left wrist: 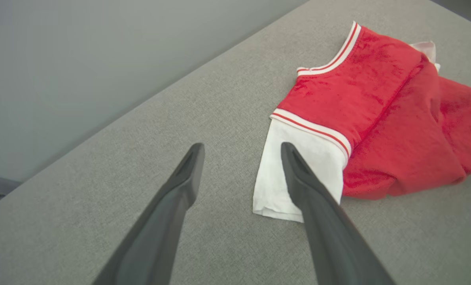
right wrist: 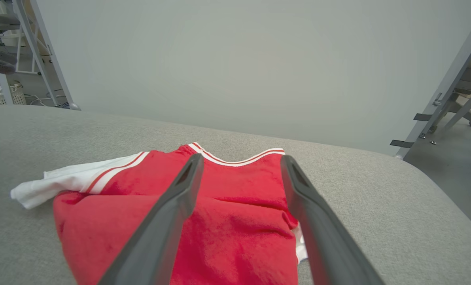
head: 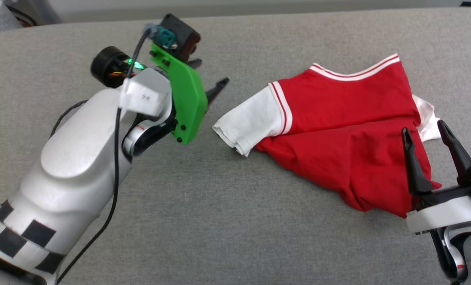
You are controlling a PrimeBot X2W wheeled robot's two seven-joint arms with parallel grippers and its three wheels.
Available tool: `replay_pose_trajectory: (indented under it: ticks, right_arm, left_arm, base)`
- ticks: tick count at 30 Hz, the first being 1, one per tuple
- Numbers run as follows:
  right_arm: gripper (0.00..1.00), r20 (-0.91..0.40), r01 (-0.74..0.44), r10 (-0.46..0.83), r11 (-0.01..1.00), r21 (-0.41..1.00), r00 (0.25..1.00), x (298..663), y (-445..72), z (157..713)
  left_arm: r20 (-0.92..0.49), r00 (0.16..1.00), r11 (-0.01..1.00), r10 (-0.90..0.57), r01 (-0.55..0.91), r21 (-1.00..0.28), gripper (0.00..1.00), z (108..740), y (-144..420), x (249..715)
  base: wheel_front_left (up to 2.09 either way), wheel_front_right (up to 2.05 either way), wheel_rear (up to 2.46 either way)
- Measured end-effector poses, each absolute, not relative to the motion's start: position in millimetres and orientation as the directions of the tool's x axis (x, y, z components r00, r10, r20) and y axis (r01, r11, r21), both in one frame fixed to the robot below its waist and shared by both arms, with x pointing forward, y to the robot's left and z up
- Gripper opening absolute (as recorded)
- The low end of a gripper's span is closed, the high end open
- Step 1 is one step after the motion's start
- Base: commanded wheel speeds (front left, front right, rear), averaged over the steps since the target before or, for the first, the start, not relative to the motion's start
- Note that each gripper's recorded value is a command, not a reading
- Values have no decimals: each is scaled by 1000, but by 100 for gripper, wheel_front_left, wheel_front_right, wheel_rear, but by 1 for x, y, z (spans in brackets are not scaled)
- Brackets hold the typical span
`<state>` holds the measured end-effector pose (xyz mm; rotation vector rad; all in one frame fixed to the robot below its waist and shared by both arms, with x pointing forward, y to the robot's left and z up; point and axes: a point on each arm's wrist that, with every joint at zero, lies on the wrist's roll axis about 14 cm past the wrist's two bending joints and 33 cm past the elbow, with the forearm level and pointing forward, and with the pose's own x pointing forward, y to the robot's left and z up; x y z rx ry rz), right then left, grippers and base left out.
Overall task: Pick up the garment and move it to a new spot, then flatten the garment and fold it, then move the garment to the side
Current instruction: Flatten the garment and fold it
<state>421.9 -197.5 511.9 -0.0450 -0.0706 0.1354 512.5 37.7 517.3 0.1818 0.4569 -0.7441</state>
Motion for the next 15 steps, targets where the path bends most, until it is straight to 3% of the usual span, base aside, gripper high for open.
replay_pose_trajectory:
  ticks: [9, 15]
  right_arm:
    - [100, 39, -115, 117, 992, -52, 992, 437, -205, 494]
    - [100, 13, -95, 95, 994, -54, 995, 442, -213, 481]
  left_arm:
    - [-741, 374, 624, -558, 778, -78, 100, 440, 14, 507]
    - [-846, 256, 583, -468, 809, -78, 100, 385, 19, 496]
  base:
    - [0, 0, 0]
    - [0, 0, 0]
